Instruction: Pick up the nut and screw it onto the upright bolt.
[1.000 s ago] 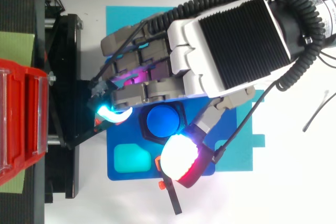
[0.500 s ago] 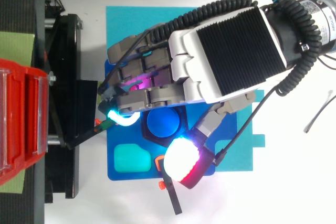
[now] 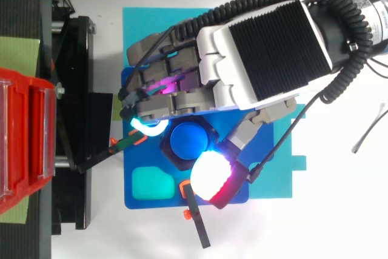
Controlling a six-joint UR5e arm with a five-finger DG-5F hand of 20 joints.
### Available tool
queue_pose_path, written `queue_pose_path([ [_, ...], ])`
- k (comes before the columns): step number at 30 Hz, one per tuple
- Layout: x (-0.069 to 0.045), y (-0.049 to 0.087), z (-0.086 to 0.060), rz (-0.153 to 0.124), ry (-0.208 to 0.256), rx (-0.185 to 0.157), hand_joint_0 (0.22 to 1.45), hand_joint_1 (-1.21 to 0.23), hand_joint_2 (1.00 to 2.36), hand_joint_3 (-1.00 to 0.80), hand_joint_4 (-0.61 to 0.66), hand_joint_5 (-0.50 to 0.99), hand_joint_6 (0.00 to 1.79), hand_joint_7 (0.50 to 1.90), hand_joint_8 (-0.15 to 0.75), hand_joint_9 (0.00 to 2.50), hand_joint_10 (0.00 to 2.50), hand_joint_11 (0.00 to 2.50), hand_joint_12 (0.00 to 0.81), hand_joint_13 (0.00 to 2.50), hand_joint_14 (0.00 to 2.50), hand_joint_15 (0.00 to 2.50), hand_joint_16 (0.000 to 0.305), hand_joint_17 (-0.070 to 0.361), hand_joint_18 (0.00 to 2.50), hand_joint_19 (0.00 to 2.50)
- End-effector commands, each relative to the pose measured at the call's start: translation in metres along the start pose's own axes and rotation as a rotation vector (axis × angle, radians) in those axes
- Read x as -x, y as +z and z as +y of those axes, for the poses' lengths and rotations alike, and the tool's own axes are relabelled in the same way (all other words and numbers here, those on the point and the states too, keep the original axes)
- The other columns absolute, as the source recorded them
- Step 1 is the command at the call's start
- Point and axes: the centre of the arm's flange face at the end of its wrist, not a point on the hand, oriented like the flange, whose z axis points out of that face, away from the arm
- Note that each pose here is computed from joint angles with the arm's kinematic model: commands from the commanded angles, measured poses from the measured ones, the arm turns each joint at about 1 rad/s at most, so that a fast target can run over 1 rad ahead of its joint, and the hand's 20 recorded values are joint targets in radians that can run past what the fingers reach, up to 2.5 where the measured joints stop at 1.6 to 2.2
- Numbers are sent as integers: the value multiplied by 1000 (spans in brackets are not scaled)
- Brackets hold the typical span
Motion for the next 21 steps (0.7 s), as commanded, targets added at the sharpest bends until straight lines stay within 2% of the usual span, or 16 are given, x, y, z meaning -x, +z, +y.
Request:
queue_pose_path([
  [1, 2, -2, -3, -6, -4, 2, 543, -194, 1000, -500, 177, 4, 504, 1373, 276, 1093, 0, 0, 244, 752, 0, 0, 27, 61, 558, 143],
  [9, 3, -8, -11, -4, -6, -2, 548, -206, 1000, -500, 174, 37, 512, 1469, 276, 1183, 1, 0, 229, 807, 0, 0, 26, 58, 606, 152],
  [10, 4, -9, -11, -5, -7, 0, 550, -213, 1000, -500, 161, 36, 554, 1391, 279, 1228, 0, 11, 225, 837, 0, 0, 25, 57, 620, 157],
  [15, 5, -13, -16, -2, -7, 0, 551, -219, 1000, -500, 134, 35, 629, 1229, 274, 1291, 0, 0, 209, 892, 0, 0, 23, 52, 678, 166],
  [19, 7, -16, -21, -3, -9, -6, 550, -213, 1000, -500, 115, 38, 670, 1137, 271, 1349, 0, 12, 192, 935, 0, 0, 21, 48, 723, 180],
  [21, 6, -18, -22, -4, -10, -6, 548, -201, 1000, -500, 117, 38, 672, 1138, 271, 1358, 0, 2, 191, 937, 0, 0, 21, 48, 731, 179],
])
